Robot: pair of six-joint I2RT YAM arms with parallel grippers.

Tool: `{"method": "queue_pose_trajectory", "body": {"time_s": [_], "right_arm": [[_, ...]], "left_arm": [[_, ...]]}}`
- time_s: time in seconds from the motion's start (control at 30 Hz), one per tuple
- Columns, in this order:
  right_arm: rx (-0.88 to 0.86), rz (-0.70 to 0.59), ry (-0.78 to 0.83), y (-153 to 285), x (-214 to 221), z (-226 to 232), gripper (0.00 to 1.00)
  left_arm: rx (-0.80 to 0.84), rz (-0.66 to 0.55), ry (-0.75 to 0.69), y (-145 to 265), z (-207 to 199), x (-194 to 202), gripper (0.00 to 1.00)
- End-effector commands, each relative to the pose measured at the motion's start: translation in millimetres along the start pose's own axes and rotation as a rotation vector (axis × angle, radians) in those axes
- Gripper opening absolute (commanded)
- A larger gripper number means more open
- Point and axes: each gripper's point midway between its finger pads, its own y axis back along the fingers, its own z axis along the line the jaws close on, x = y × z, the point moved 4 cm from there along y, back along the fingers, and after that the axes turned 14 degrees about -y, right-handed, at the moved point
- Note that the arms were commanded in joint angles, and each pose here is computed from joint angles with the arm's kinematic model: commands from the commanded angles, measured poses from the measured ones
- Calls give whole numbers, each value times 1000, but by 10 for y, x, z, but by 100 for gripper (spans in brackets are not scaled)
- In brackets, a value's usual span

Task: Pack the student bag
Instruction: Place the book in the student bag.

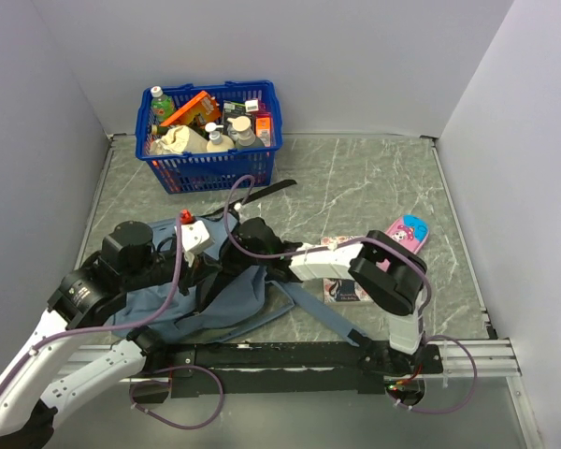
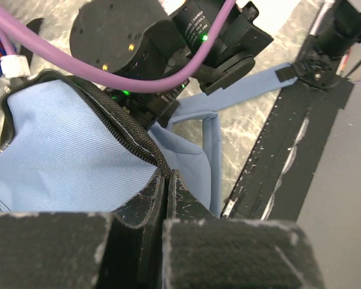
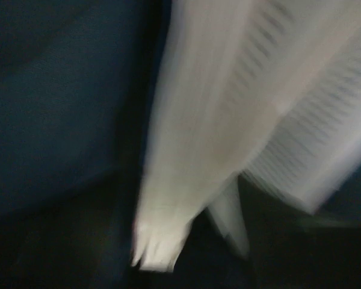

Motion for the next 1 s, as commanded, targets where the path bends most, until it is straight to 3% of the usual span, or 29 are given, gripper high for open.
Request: {"method": "queue_pose_trajectory", "body": {"time_s": [0.0,0.13,0.27,0.37,0.4,0.43,0.47,0.63,0.67,0.7,0.77,0.97], "right_arm": [[61,-43,110,349,-46,-27,100],[165,-165,138,711,-179,-283,100],[164,-262,208,963,-262,-189,95],[206,-270,227,984,-290,-226,71],[234,-267,225,996,-291,-270,43],[245,-266,229,1001,-295,-273,29],[264,-264,225,992,-296,-319,21],[281,-232,198,842,-235,-466,18],[301,-217,189,760,-202,-569,16],[288,-209,181,683,-174,-541,5],[313,-193,191,473,-62,-664,2],[117,-252,224,158,-48,-204,0]], "left_arm": [[70,-205,-94,112,-92,-414,1],[55,-180,-111,77,-68,-330,1],[46,-164,-107,44,-58,-264,1],[42,-167,-110,33,-53,-251,1],[31,-169,-115,41,-44,-249,1],[22,-164,-125,38,-32,-233,1],[16,-156,-128,37,-26,-208,1],[0,-159,-137,52,-17,-190,1],[2,-162,-133,47,-16,-203,1],[5,-167,-132,42,-15,-218,1],[19,-177,-124,35,-26,-254,1],[18,-181,-132,56,-24,-282,1]]}}
